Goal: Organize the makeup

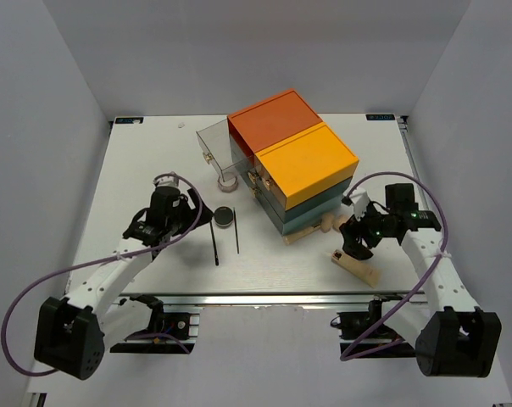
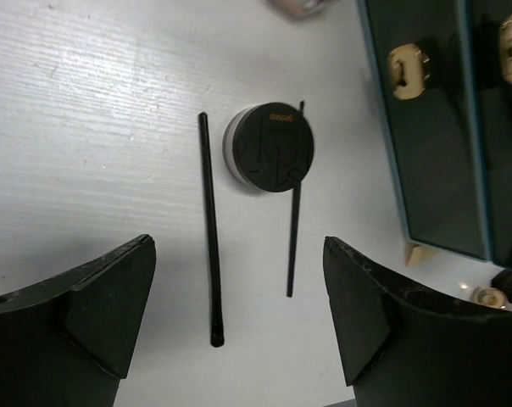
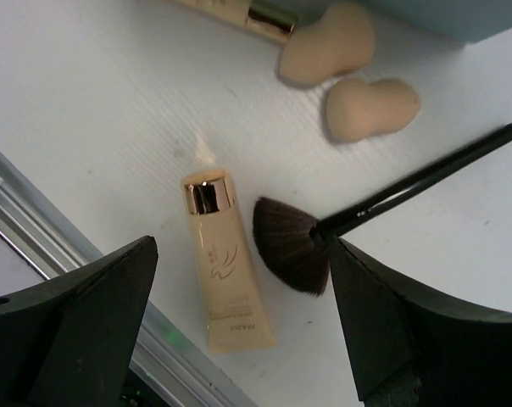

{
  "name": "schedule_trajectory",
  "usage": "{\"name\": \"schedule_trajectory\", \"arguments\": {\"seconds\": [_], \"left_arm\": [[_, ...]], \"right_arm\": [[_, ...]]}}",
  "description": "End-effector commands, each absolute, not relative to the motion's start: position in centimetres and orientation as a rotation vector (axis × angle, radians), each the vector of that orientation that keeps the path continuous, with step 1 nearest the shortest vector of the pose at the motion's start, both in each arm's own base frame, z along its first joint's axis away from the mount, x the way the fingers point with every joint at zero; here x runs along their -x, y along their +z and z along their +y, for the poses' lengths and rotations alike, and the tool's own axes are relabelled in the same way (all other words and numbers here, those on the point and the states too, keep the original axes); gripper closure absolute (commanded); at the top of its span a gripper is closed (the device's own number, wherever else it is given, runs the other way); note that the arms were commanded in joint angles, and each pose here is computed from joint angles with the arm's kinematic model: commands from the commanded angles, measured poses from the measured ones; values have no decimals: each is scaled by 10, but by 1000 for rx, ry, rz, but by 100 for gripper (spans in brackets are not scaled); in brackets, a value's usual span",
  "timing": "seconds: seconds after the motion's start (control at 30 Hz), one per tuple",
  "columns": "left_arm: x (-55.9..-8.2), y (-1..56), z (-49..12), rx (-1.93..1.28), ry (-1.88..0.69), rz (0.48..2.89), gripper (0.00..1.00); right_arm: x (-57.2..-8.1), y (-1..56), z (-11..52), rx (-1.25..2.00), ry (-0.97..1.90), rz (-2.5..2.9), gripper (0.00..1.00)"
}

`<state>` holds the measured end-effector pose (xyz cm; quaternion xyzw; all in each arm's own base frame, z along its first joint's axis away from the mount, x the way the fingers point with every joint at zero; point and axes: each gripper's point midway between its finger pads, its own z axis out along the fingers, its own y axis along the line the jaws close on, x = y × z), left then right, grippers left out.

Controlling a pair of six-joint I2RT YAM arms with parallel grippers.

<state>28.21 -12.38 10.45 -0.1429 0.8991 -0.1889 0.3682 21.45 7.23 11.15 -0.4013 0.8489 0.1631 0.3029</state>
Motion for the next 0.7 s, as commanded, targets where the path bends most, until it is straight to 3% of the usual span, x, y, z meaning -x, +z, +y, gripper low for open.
{"name": "schedule_trajectory", "arguments": {"seconds": [0.0, 0.17, 0.4, 0.67], "left_arm": [[-281, 130, -118, 422, -497, 2218, 10], [-280, 153, -107, 526, -512, 2106, 6], [-283, 171, -108, 489, -515, 2072, 6], [-280, 177, -107, 484, -530, 2050, 6]], "right_arm": [[-193, 94, 66, 1177, 409, 2310, 13], [-171, 60, 72, 1338, 358, 2345, 16], [-182, 28, 67, 1374, 251, 2390, 21], [-172, 14, 72, 1489, 252, 2331, 45]]}}
